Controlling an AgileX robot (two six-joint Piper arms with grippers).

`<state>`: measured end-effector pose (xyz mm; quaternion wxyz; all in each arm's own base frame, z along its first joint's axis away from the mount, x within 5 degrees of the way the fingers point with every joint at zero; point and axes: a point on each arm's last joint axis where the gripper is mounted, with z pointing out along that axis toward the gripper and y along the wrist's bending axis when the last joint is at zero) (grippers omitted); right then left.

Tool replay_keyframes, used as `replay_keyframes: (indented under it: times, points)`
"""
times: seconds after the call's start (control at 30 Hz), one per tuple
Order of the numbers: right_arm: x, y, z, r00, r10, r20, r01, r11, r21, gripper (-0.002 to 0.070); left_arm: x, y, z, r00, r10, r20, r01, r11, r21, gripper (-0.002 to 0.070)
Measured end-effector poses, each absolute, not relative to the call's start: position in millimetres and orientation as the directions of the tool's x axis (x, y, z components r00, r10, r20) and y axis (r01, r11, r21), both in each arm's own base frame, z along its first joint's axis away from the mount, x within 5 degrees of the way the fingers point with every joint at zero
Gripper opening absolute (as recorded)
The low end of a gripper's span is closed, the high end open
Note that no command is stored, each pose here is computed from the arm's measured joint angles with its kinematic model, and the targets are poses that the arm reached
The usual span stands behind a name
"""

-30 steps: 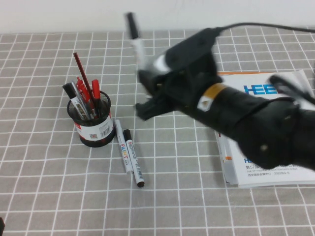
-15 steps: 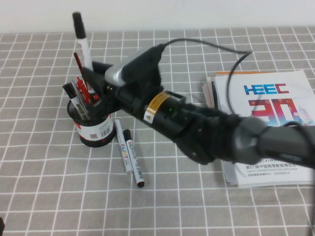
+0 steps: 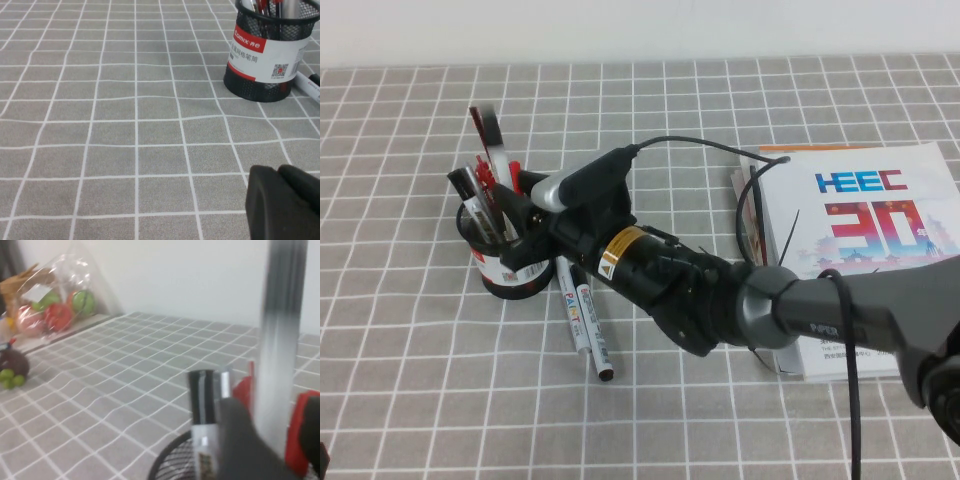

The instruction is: Put the pen into the pen holder

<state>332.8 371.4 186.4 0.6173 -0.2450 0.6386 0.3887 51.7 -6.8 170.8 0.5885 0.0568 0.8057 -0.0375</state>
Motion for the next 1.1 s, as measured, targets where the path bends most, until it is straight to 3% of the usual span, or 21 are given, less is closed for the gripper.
replay_keyframes:
  times: [0.1, 0.23, 0.33, 0.4, 0.5, 0.6, 0.73, 1.1]
  points:
    - [337, 368, 187, -0.132, 0.188, -0.973, -0.772, 0.596, 0.22, 0.0309, 52, -7, 171, -0.301, 0.047, -0.952, 0.136, 0.991, 0.006, -0.0004]
    - [343, 362, 189, -0.125, 0.204, -0.971, -0.759, 0.61, 0.226, 0.0342, 52, -7, 171, -0.301, 0.047, -0.952, 0.136, 0.991, 0.006, -0.0004]
    - [345, 356, 207, -0.103, 0.227, -0.968, -0.757, 0.614, 0.224, 0.0243, 52, -7, 171, -0.301, 0.047, -0.952, 0.136, 0.991, 0.006, -0.0004]
    - [341, 353, 232, -0.067, 0.245, -0.967, -0.769, 0.604, 0.207, 0.0116, 52, -7, 171, -0.301, 0.047, -0.952, 0.136, 0.991, 0.006, -0.0004]
    - [325, 342, 275, 0.011, 0.259, -0.966, -0.805, 0.575, 0.145, 0.0027, 52, -7, 171, -0.301, 0.047, -0.952, 0.136, 0.991, 0.006, -0.0004]
    - [302, 325, 300, 0.054, 0.235, -0.971, -0.827, 0.555, 0.088, -0.0001, 52, -7, 171, -0.301, 0.047, -0.952, 0.136, 0.991, 0.006, -0.0004]
    - [273, 295, 311, 0.04, 0.19, -0.981, -0.826, 0.559, 0.074, -0.001, 52, -7, 171, -0.301, 0.047, -0.952, 0.136, 0.991, 0.006, -0.0004]
    - [197, 214, 315, 0.043, 0.115, -0.992, -0.822, 0.569, 0.03, -0.0012, 52, -7, 171, -0.301, 0.047, -0.952, 0.136, 0.991, 0.006, -0.0004]
